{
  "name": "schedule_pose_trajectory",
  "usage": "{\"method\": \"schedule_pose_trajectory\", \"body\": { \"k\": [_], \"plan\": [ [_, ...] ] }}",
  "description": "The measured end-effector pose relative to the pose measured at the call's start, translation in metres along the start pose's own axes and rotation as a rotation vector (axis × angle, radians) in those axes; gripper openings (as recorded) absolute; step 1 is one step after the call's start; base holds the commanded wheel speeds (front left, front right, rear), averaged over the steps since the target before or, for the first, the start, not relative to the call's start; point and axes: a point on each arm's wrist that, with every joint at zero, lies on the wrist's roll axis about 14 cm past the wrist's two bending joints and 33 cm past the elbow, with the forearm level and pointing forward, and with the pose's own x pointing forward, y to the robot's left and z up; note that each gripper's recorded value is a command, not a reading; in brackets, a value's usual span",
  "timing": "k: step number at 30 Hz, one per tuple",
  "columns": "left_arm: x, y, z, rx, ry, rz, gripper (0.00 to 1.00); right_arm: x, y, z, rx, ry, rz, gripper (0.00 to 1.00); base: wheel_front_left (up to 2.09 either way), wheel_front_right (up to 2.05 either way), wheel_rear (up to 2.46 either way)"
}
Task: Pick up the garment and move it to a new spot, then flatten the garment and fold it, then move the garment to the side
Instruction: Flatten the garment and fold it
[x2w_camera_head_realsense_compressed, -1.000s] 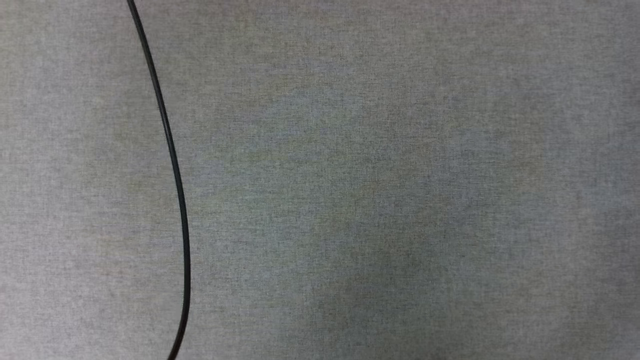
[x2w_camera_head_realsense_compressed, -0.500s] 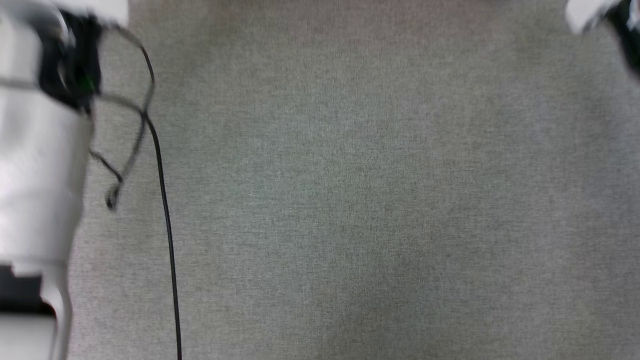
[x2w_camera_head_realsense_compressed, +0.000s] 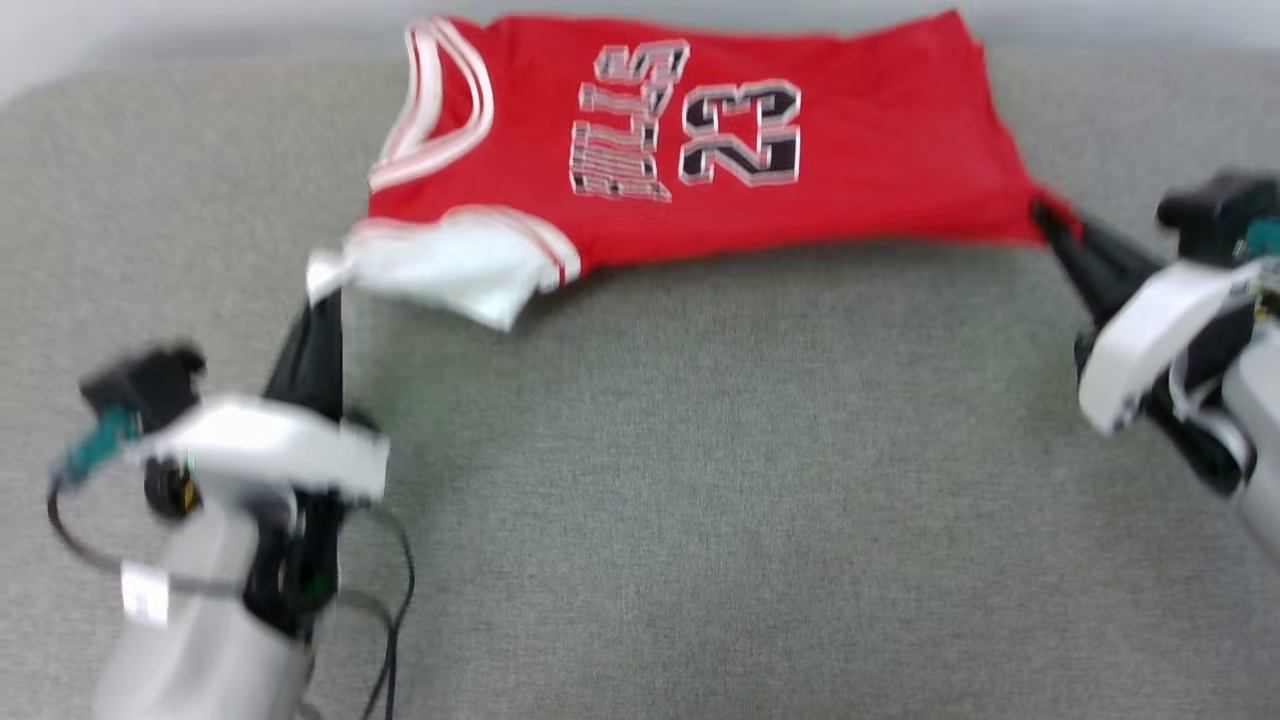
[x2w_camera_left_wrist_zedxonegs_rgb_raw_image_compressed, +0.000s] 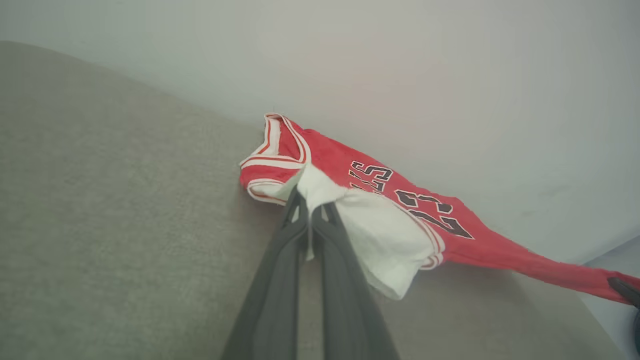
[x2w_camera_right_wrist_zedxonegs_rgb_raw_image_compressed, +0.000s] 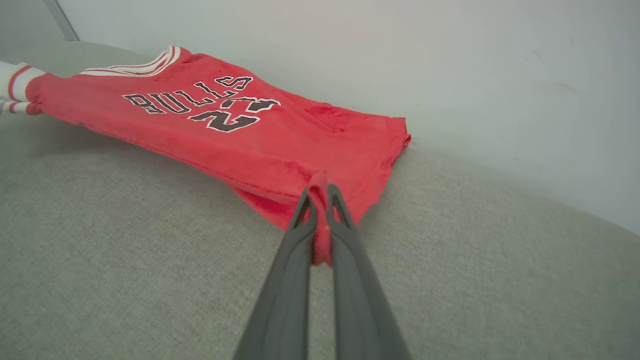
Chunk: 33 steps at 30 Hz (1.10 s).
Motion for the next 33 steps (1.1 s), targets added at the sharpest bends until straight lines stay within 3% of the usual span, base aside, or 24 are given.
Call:
{"method": "schedule_pose_trajectory", "body": {
  "k": [14, 19, 33],
  "plan": [
    [-0.143, 0.012, -0.022, -0.072, 0.063, 0.132, 0.0, -0.103, 0.039, -0.054, 0.065, 0.156, 0.052, 0.0, 0.0, 0.0, 0.0],
    [-0.193, 0.012, -0.046, -0.09, 0.176, 0.147, 0.0, -0.145, 0.05, -0.088, 0.091, 0.231, 0.051, 0.0, 0.0, 0.0, 0.0],
    [-0.249, 0.016, -0.069, -0.133, 0.317, 0.183, 0.0, -0.202, 0.062, -0.128, 0.176, 0.341, 0.028, 0.0, 0.0, 0.0, 0.0]
  ]
}}
